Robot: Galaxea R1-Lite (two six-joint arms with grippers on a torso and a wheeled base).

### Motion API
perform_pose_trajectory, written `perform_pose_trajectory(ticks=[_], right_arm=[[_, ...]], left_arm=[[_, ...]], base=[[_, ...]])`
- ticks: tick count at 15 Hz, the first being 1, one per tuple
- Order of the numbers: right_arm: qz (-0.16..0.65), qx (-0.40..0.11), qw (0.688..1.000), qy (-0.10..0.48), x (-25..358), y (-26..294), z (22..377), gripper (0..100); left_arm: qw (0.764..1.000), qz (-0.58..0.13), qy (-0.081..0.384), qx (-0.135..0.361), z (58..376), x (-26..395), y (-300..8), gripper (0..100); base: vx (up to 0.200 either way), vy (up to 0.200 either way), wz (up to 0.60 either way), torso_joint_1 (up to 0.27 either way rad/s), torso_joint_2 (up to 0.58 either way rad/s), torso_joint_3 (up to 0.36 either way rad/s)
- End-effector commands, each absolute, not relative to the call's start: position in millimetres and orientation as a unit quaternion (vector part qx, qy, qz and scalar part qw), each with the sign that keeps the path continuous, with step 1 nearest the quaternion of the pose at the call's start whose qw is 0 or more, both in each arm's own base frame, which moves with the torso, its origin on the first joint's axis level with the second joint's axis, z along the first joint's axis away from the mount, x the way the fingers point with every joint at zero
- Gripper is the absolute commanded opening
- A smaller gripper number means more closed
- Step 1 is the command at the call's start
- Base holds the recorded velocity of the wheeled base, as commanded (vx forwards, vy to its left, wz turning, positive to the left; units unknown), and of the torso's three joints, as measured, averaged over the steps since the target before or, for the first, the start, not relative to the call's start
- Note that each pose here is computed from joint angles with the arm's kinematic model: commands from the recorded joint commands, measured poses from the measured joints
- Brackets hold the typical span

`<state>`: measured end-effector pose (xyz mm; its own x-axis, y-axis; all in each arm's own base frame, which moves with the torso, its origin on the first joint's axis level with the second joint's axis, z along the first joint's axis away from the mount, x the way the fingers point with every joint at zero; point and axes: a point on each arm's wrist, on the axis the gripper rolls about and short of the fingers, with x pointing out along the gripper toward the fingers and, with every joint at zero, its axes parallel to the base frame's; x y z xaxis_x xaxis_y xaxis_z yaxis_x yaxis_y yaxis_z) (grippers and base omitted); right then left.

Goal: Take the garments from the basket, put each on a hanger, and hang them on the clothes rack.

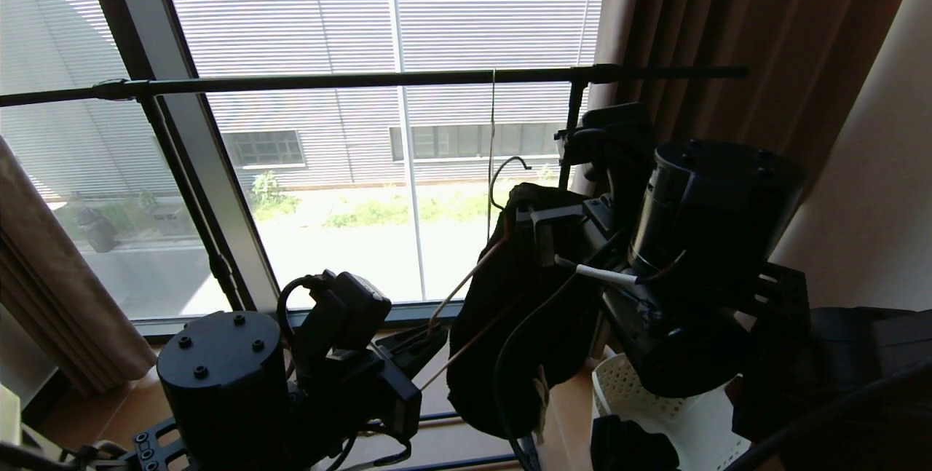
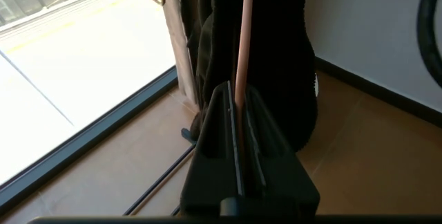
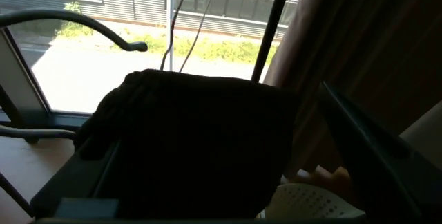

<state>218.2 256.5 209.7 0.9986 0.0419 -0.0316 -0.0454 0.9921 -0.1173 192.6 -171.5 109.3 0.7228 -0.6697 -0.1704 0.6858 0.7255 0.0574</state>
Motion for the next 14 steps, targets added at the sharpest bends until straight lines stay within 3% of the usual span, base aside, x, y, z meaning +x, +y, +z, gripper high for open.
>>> perform_pose_trajectory(ticks=[1,14], right_arm=[[0.027,-0.057,0.998,0.012,211.6,253.8,213.5,100],[0.062,-0.097,0.993,0.041,191.2,229.6,199.1,100]], left_arm=[[0.93,-0.355,0.072,0.057,106.8,200.4,-170.8,0],[0.934,-0.351,0.056,0.041,113.4,205.2,-170.2,0]], base=[[0.0,0.0,0.0,0.0,0.0,0.0],[0.0,0.0,0.0,0.0,0.0,0.0]])
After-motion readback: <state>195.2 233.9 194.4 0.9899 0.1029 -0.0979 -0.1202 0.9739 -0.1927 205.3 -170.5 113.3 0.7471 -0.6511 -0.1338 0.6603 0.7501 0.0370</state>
